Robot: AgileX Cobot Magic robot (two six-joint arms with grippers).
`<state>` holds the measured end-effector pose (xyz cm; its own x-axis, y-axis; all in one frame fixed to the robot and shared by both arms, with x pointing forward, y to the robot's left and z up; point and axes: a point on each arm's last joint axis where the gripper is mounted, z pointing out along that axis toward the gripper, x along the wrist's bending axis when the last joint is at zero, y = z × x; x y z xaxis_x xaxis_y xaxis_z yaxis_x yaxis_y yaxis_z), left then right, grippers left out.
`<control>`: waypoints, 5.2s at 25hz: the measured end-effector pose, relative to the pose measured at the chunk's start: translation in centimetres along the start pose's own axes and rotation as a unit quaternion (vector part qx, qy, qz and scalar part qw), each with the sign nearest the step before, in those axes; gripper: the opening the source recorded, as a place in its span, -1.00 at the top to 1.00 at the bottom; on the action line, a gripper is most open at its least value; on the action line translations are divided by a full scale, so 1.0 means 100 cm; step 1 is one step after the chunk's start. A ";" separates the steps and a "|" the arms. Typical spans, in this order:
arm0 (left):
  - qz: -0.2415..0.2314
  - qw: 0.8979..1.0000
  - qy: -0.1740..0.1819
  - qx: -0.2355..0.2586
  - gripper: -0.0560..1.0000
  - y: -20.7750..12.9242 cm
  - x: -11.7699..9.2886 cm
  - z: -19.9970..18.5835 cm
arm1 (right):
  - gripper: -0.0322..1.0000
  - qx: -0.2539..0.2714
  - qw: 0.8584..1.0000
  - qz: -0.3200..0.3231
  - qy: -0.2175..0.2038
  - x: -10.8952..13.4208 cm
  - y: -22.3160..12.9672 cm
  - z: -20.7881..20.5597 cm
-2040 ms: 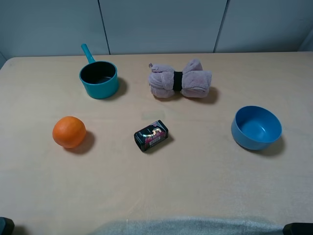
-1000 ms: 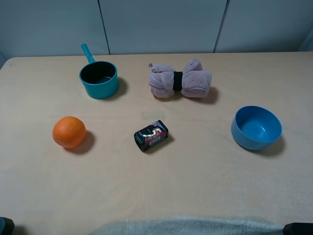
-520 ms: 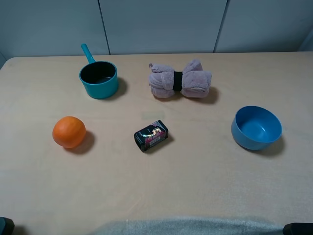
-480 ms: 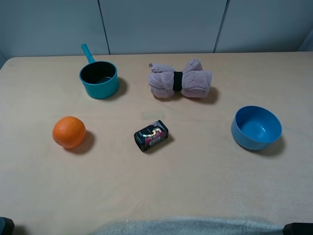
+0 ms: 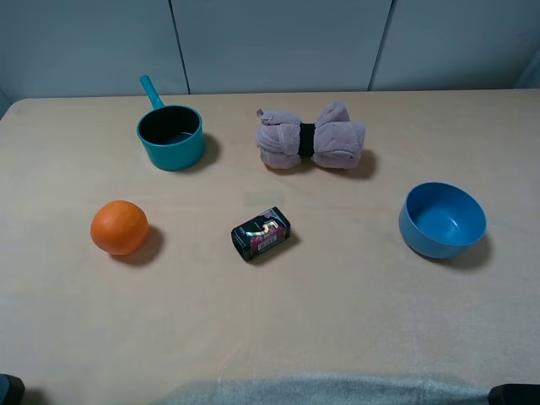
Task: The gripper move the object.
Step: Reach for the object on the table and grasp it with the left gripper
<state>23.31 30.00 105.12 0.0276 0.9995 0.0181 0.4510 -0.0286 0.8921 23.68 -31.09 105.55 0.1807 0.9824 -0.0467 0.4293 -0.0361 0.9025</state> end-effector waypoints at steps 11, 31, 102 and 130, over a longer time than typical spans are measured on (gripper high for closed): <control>-0.002 0.996 -0.003 0.094 -0.55 0.034 0.001 0.027 | -0.32 0.000 1.000 0.000 0.000 0.000 0.000 0.000; 0.014 0.962 -0.012 0.272 -0.55 0.082 0.005 0.158 | -0.32 0.000 1.000 0.000 0.000 0.000 0.000 0.000; 0.212 0.889 -0.145 0.380 -0.60 0.020 -0.078 0.272 | -0.32 0.000 1.000 0.000 0.000 0.000 0.000 0.000; 0.235 0.854 -0.158 0.437 -0.60 0.000 -0.098 0.302 | -0.32 0.000 1.000 0.000 0.000 0.000 0.000 0.000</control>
<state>49.93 19.68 91.31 0.5661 0.8236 0.0355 0.8133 -0.5650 0.1389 23.68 -31.08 105.55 0.1801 0.9826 -0.0457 0.4292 -0.0367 0.9024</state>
